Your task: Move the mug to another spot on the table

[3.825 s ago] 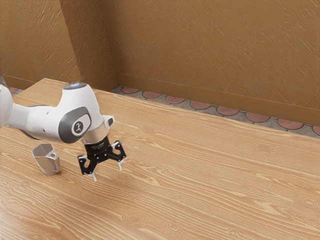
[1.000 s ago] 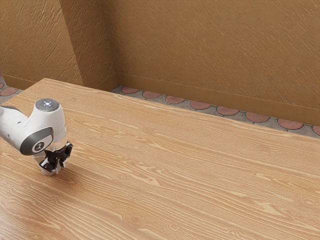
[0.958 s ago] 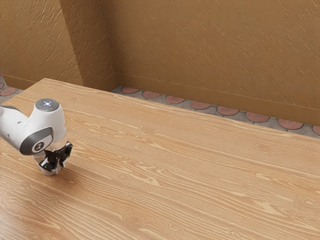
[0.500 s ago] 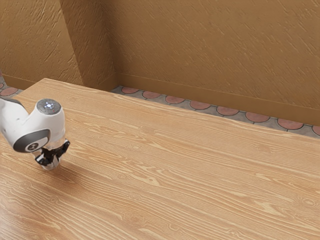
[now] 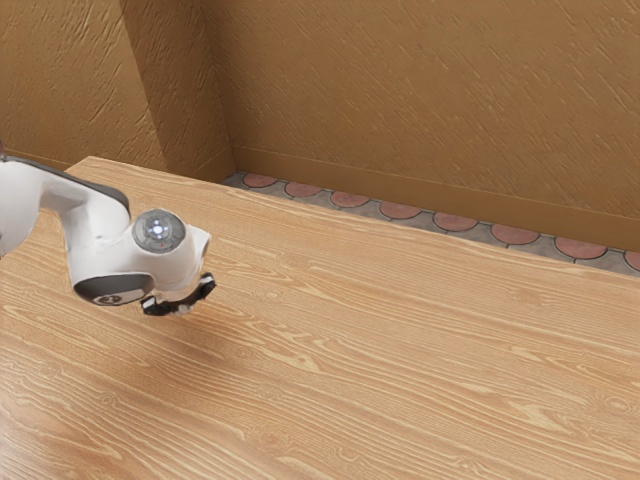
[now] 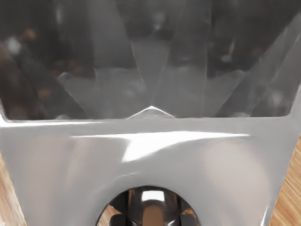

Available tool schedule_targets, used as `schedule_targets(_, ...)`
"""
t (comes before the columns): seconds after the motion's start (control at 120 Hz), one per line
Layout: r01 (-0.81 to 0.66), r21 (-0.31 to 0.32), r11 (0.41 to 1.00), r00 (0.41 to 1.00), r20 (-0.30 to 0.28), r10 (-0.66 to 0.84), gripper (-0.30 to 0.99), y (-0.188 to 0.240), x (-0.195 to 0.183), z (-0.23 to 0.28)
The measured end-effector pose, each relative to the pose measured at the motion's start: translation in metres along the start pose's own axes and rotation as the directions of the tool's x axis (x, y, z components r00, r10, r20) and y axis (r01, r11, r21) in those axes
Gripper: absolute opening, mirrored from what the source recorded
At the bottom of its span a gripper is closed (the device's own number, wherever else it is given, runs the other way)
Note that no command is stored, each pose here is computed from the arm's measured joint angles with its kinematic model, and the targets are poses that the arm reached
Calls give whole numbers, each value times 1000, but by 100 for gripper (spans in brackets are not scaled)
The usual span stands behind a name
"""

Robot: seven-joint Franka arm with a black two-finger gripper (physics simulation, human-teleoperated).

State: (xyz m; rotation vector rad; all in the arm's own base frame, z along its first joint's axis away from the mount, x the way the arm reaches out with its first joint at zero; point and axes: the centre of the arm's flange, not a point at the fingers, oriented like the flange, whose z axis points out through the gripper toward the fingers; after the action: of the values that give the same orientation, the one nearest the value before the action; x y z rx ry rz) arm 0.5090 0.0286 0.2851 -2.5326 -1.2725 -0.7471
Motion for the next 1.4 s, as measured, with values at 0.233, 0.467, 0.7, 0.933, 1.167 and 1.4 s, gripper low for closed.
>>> schedule_targets(0.233,-196,-111,974,981,-27,194,0,23,-27,-18)
schedule_targets(0.467,-403,-195,894,914,-37,404,0,33,-56,-26)
schedule_targets(0.7,-560,-228,796,826,-74,559,0,41,-70,-32)
schedule_targets(0.933,-628,-214,749,774,-66,630,-1,27,-70,-21)
schedule_targets(1.167,-658,-212,723,746,-48,664,0,21,-73,-7)
schedule_targets(1.4,-679,-220,701,725,-48,687,7,21,-77,-2)
